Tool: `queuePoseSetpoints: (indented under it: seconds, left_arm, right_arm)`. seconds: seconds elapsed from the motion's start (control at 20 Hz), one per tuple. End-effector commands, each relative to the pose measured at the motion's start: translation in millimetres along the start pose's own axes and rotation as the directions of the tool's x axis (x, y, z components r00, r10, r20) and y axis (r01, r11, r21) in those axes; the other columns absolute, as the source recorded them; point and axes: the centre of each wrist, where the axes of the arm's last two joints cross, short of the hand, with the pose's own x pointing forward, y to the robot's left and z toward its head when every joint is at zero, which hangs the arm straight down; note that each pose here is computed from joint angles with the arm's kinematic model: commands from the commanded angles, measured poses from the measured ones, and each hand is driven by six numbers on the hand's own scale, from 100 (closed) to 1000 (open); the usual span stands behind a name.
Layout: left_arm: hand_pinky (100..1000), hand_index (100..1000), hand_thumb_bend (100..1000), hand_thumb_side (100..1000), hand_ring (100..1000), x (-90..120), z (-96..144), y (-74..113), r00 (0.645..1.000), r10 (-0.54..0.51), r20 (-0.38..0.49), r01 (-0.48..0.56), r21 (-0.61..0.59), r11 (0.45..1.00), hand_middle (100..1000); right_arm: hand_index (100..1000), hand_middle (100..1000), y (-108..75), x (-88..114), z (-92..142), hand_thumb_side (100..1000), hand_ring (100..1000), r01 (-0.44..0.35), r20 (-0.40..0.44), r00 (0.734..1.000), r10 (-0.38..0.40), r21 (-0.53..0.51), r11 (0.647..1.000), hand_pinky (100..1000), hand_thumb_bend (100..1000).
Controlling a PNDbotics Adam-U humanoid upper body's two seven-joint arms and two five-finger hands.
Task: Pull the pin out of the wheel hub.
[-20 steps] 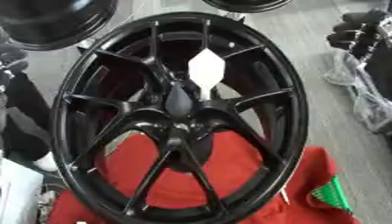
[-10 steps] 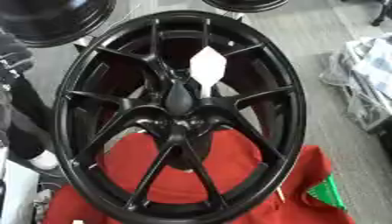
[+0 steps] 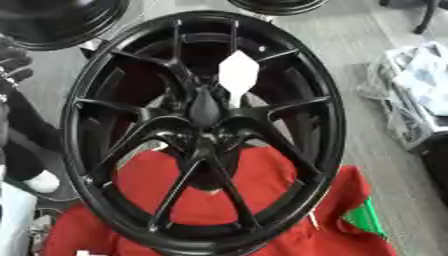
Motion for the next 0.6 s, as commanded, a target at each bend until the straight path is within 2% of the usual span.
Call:
queuePoseSetpoints:
  seconds: [0.05, 0.2, 0.35, 0.4, 0.5, 0.6]
  left_arm:
    - [825, 771, 100, 786, 758, 9, -3, 13.0, 0.999, -0.034, 0.022, 0.033, 0.021, 0.999, 647]
    - [825, 771, 100, 790, 758, 8, -2, 15.2, 0.999, -0.036, 0.014, 0.036, 0.024, 0.999, 646]
    - [825, 771, 100, 793, 758, 7, -1, 16.7, 0.999, -0.038, 0.008, 0.038, 0.025, 0.999, 646]
    - [825, 771, 100, 793, 759, 6, -1, 17.0, 0.999, -0.039, 0.007, 0.039, 0.025, 0.999, 646]
    - [825, 771, 100, 793, 759, 6, -1, 17.4, 0.999, -0.039, 0.005, 0.039, 0.025, 0.999, 647]
    - [825, 771, 100, 792, 759, 6, -1, 17.7, 0.999, -0.039, 0.006, 0.039, 0.026, 0.999, 647]
  right_arm:
    - [844, 776, -7.2, 7, -18, 324, 821, -0.113, 0.023, 0.994, 0.111, 0.123, 0.986, 868, 100]
    - [845, 769, -2.8, 5, -46, 306, 816, -0.225, 0.078, 0.974, 0.212, 0.261, 0.939, 862, 100]
    - [843, 763, 6.7, 0, -71, 347, 811, -0.322, 0.134, 0.947, 0.293, 0.386, 0.864, 854, 100]
    - [840, 756, 10.6, -2, -76, 327, 807, -0.342, 0.150, 0.940, 0.307, 0.419, 0.841, 852, 100]
    - [837, 755, 19.8, -5, -83, 402, 803, -0.368, 0.178, 0.930, 0.323, 0.475, 0.799, 849, 100]
    - [836, 753, 31.2, -2, -87, 436, 802, -0.390, 0.210, 0.920, 0.330, 0.537, 0.748, 846, 100]
